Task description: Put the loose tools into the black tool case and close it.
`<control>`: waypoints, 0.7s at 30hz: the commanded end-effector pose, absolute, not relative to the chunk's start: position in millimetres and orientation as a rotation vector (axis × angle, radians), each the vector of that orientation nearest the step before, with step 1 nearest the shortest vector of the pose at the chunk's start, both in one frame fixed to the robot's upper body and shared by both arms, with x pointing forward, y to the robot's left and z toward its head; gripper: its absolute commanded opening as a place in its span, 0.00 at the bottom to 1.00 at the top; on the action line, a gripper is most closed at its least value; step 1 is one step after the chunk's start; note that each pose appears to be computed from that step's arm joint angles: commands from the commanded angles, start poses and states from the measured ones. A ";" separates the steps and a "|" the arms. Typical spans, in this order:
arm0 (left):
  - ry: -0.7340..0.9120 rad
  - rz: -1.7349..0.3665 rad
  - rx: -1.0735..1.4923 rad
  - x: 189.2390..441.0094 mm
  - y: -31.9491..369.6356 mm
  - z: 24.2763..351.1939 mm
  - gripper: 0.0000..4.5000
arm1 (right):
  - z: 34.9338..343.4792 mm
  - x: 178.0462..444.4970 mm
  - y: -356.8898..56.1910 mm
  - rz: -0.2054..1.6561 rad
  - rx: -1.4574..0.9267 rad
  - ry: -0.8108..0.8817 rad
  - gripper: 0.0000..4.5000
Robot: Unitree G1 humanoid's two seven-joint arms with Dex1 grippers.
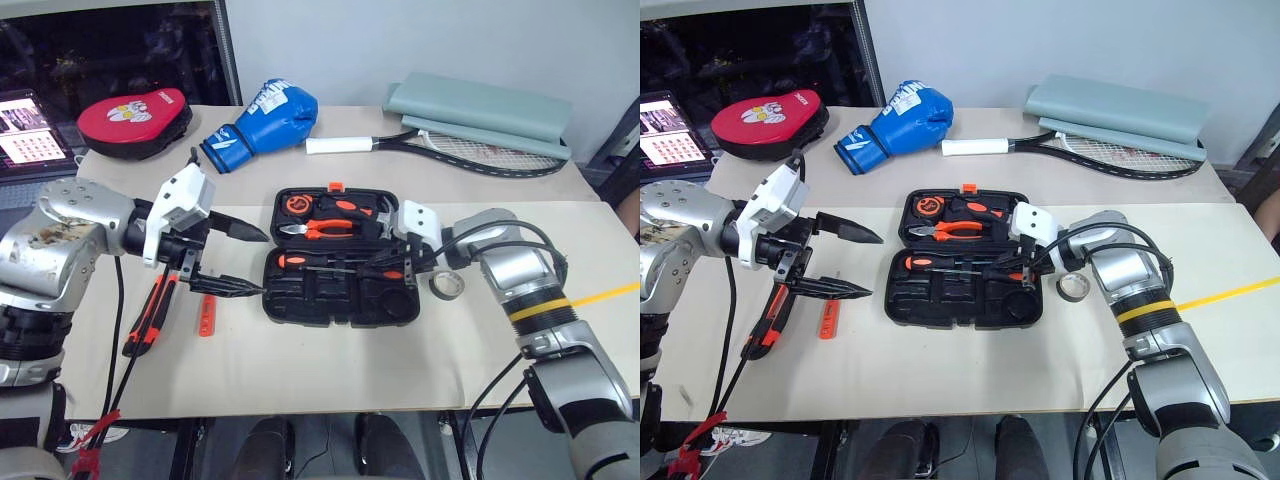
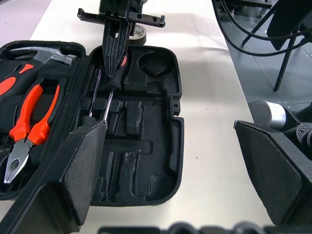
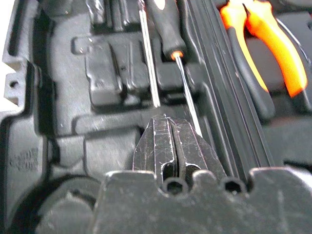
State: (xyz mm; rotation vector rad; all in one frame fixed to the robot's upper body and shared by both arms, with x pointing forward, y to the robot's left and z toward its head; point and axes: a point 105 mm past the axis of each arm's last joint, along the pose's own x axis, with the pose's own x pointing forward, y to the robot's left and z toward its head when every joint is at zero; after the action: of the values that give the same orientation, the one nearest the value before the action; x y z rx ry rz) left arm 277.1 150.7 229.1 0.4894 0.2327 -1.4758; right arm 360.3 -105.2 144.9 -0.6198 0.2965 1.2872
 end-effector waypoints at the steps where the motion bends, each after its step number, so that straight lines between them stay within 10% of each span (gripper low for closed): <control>1: 0.193 -1.475 0.528 276.1 149.8 235.3 1.00 | 151.9 362.3 -102.9 1.280 -0.641 0.276 0.00; 21: 0.182 -1.490 0.532 278.6 146.4 235.1 1.00 | 130.4 360.1 -100.9 1.279 -0.621 0.339 0.00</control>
State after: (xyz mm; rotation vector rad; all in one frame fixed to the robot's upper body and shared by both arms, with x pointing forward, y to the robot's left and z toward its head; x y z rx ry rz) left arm 278.4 148.0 227.4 0.5018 0.2128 -1.4839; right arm 358.4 -101.0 136.8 -0.6067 0.3160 1.2845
